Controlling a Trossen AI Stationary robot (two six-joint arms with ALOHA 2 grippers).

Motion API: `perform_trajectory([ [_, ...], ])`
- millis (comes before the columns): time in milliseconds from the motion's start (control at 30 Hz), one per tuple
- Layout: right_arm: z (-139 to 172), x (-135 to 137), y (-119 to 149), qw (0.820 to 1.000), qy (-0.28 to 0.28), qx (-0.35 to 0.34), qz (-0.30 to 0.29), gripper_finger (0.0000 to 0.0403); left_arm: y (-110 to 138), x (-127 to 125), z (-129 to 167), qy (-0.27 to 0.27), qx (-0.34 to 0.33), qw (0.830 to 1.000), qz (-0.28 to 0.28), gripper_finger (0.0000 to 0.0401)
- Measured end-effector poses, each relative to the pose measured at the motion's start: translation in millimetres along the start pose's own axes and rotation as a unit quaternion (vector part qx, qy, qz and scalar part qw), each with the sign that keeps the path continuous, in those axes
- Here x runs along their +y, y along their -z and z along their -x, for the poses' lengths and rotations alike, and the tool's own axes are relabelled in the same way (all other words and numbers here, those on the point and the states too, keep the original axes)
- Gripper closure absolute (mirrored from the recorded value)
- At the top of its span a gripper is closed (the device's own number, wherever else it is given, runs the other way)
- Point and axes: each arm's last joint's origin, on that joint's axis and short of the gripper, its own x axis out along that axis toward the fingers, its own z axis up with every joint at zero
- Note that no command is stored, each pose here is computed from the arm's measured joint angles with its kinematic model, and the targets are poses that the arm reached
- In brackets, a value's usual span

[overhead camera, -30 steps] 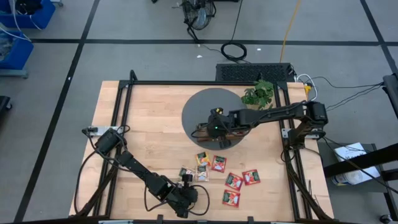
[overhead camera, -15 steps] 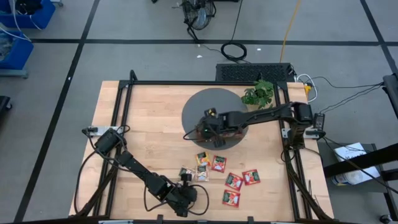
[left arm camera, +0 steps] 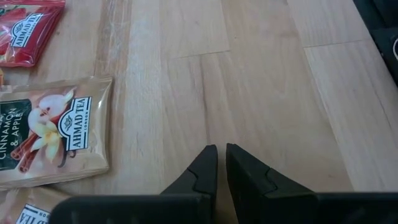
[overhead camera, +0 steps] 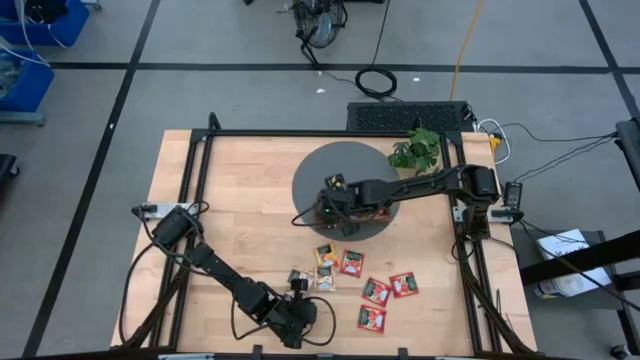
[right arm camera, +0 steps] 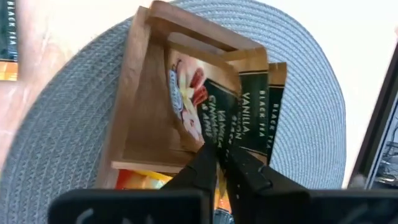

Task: Pick & Place Tea
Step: Put the brown tea bag into the left section of the wooden organizer

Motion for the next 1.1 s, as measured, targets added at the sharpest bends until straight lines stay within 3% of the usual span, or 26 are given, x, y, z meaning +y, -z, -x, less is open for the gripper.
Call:
perform_trajectory([
  [400,0.3,-4.4,-5.6,0.999,0.034,-0.022,-0.035,0.0296,0.8,-0.2,0.2,-0.001,0.003,1.0,0.005,0.0359],
  [567,6.4,-10.0,-6.7,0.993,0.083,-0.023,-0.082,0.0287,2.7,-1.6,1.1,-0.006,0.006,1.0,0.004,0.0359],
  [700,22.7,-14.6,-5.1,0.987,0.084,-0.042,-0.134,0.0291,4.1,-3.6,2.1,-0.011,0.005,1.0,0.001,0.0359],
  [767,33.3,-13.4,-4.9,0.986,0.061,-0.058,-0.145,0.0296,4.5,-4.7,2.6,-0.011,0.005,1.0,0.0,0.0359],
  [933,38.7,3.6,-4.6,0.976,-0.083,-0.159,-0.128,0.0328,6.9,-9.2,4.6,-0.01,0.005,1.0,-0.005,0.0359],
  [1100,23.0,20.9,4.5,0.971,-0.111,-0.178,-0.111,0.0394,10.0,-15.9,7.6,-0.004,0.005,1.0,-0.012,0.0359],
])
